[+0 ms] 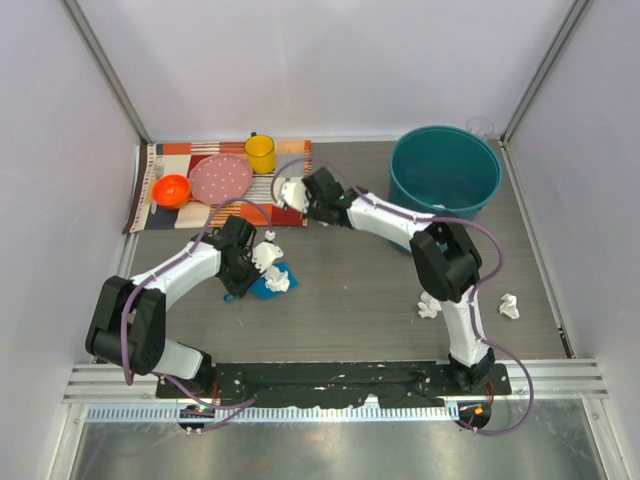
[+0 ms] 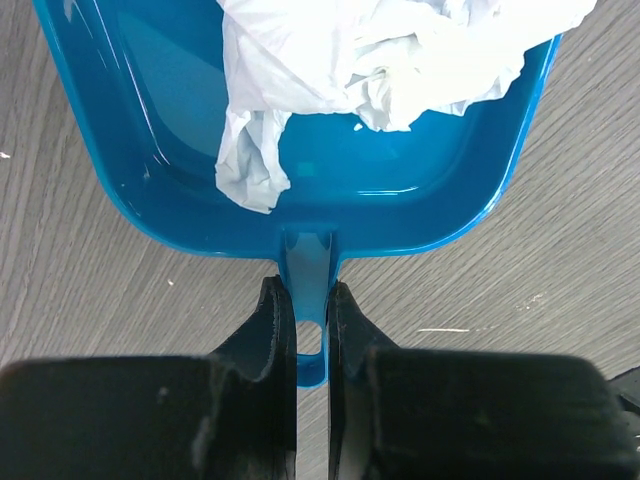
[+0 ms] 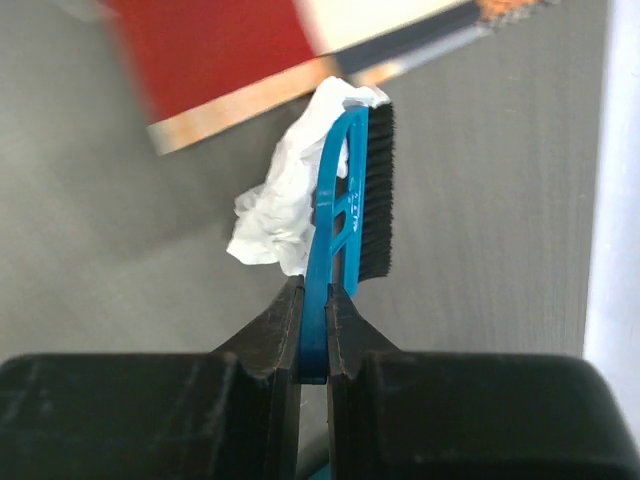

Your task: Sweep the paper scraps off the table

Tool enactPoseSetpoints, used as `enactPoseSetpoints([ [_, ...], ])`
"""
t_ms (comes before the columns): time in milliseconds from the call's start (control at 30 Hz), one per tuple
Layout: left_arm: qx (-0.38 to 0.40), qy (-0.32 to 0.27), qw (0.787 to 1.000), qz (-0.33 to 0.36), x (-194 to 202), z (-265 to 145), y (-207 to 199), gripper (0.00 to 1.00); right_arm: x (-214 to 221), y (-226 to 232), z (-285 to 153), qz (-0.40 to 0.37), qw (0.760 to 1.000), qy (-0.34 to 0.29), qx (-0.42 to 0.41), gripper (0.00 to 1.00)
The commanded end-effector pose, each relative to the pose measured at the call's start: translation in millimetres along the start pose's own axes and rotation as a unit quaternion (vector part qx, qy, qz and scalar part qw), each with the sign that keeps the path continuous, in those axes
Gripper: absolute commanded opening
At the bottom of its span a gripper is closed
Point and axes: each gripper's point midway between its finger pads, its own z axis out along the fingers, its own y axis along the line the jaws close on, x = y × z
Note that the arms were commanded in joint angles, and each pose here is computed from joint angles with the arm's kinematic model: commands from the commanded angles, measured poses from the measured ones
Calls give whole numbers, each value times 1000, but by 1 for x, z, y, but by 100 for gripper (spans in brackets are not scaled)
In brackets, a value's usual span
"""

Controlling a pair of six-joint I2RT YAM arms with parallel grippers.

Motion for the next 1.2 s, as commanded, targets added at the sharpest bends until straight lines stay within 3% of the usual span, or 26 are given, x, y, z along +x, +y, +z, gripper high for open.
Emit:
enactPoseSetpoints([
  [0,-14,-20,1000,5,-15,-8,11,0,22,78,-33,-85,994,44,-43,1],
  [200,-13,-22,1000,8,-16,-10,11,0,18,124,-95,-101,994,28,-32,1],
  [367,-6,-20,1000,10,-16,-5,10,0,-3,144,-145,-102,994,-35,-28,1],
  [500,1,-19,1000,10,-17,-2,9,0,-26,122,-172,-9,996,-84,-3,1],
  [600,7,-23,1000,9,-18,-2,6,0,-39,97,-181,64,994,-88,29,1],
  [800,29,-26,999,32,-12,-5,-5,0,-29,73,-198,220,971,-32,86,1],
  [867,27,-19,999,39,-9,-5,-4,0,-17,68,-201,294,948,-11,122,1],
  [1000,33,-1,998,49,-5,-6,-5,0,25,89,-192,332,931,66,140,1],
  [1167,42,-2,997,59,-10,-4,-6,0,15,131,-169,404,912,47,57,1],
])
